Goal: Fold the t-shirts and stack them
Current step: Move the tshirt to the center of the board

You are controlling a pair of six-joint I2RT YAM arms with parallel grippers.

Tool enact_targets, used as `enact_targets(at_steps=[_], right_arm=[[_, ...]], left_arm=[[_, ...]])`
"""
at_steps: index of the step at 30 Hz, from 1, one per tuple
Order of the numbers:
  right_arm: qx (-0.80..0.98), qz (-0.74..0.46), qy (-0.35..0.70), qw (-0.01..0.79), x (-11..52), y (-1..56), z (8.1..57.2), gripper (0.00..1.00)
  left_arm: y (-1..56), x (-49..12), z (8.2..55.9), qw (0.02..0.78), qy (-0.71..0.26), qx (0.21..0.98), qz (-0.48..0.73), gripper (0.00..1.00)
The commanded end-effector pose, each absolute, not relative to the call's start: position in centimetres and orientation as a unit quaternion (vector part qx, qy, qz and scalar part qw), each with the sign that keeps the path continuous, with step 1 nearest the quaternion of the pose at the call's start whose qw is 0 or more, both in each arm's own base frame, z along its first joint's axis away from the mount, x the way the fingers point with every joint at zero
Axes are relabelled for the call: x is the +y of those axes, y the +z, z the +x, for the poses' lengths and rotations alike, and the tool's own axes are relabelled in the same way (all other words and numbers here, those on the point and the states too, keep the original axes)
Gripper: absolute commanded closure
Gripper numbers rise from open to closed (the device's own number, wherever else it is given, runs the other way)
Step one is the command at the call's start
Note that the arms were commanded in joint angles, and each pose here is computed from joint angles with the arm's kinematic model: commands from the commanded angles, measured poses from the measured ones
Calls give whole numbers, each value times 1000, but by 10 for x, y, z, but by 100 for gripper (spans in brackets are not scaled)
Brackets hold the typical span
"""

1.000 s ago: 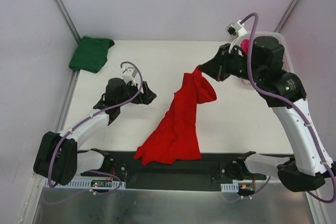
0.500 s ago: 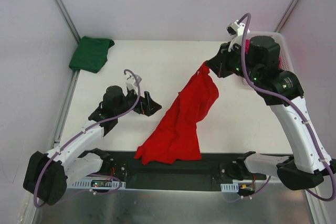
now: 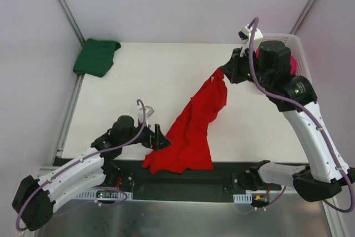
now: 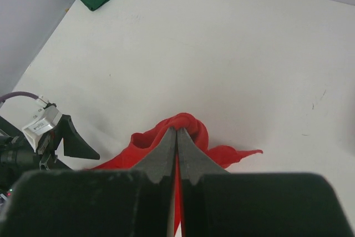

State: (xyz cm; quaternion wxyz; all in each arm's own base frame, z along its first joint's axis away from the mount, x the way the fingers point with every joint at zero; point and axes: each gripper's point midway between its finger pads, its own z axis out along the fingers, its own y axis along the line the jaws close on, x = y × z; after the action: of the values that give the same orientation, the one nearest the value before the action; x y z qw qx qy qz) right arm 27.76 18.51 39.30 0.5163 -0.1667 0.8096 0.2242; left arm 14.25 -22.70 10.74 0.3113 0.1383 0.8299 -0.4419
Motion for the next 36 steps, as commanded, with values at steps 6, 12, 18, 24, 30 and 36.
enact_targets(at_steps=[6, 12, 18, 24, 30, 36], right_arm=[[787, -158, 225, 552, 177, 413, 274, 98], [786, -157, 228, 553, 175, 412, 271, 98], [787, -157, 234, 550, 177, 409, 269, 98], [788, -143, 212, 559, 167, 407, 271, 98], [756, -128, 187, 614, 149, 453, 271, 98], [722, -109, 166, 663, 130, 489, 264, 99]], left_arm=[[72, -226, 114, 269, -383, 871, 151, 1], [49, -216, 114, 252, -318, 900, 157, 36], [42, -216, 117, 238, -292, 914, 155, 100], [71, -224, 132, 274, -291, 902, 163, 100], [145, -237, 168, 357, -274, 871, 195, 100], [216, -232, 200, 437, -225, 844, 215, 100]])
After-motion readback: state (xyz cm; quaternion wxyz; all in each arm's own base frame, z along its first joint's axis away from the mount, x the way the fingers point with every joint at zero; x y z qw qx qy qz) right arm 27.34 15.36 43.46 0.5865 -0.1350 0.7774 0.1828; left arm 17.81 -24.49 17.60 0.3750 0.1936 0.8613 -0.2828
